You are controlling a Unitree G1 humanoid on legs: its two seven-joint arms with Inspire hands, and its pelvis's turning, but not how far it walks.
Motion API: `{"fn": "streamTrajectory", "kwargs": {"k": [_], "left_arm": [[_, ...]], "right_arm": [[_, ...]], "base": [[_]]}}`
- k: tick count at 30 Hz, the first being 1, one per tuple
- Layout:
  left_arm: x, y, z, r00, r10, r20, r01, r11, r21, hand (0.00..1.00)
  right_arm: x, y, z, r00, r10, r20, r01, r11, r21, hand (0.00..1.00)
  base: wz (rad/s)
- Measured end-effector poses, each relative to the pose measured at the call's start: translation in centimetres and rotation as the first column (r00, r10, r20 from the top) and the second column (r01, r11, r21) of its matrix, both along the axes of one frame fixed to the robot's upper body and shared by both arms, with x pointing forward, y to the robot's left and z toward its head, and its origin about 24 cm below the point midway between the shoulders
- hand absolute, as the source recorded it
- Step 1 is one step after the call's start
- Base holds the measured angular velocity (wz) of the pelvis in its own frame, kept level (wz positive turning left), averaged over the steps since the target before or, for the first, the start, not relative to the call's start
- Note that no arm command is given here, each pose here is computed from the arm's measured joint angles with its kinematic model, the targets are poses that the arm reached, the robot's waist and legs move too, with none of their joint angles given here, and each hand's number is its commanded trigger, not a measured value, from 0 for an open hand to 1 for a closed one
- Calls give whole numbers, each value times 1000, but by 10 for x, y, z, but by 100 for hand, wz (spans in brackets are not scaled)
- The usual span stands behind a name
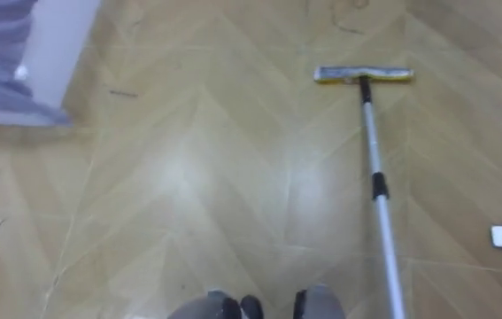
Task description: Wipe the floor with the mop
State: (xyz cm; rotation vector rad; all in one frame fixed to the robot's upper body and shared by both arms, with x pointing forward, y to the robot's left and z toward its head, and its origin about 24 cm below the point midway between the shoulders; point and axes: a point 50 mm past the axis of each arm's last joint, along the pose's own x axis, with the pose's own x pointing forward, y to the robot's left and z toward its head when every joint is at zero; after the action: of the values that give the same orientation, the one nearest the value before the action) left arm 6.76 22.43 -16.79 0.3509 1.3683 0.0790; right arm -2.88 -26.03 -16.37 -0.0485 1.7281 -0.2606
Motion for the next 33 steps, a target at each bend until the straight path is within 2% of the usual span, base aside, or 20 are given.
{"fn": "streamTrajectory", "kwargs": {"k": [2,7,9,12,15,17,19,21,24,26,29,31,33], "left_arm": [[-2,-5,-1,1000,6,-9,-7,1000,-8,0],[6,-2,1,1000,29,-2,-29,999,27,0],[13,-3,2,1000,7,13,-7,998,54,0],[20,-2,4,999,-12,32,10,998,66,0],[17,-4,3,999,-13,33,11,999,53,0],[16,-3,3,999,-12,35,11,999,44,0],[9,-4,2,1000,-2,17,1,999,34,0],[9,-7,1,1000,-3,19,3,1000,25,0],[8,-5,3,999,12,41,-13,999,31,0],[13,-5,5,998,9,70,-12,999,40,0],[21,-8,7,994,15,110,-19,999,33,0],[21,-10,6,994,18,109,-20,1000,21,0],[10,-9,4,997,26,76,-28,999,27,0]], "right_arm": [[2,0,0,1000,4,-14,-4,1000,-7,100],[74,-13,6,994,71,78,-64,994,-88,100],[125,-25,19,977,104,186,-74,985,-158,100],[178,-24,34,933,125,337,-71,983,-170,100],[201,-17,40,886,79,457,-28,993,-115,100],[189,-16,34,896,37,443,-2,997,-78,100],[157,-22,25,924,6,382,23,997,-70,100],[91,-43,18,977,-5,214,32,992,-124,100],[22,-50,17,999,-7,37,13,986,-168,100],[3,-45,16,1000,-18,-7,17,987,-161,100],[-2,-32,11,1000,-19,-15,16,989,-148,100],[-1,-27,9,999,-23,-22,19,990,-138,100],[0,-22,8,999,-34,-38,28,990,-136,100]], "base": [[-23],[-7],[-20],[5],[12],[24],[42],[44],[18],[-14],[-13],[-11],[3]]}}
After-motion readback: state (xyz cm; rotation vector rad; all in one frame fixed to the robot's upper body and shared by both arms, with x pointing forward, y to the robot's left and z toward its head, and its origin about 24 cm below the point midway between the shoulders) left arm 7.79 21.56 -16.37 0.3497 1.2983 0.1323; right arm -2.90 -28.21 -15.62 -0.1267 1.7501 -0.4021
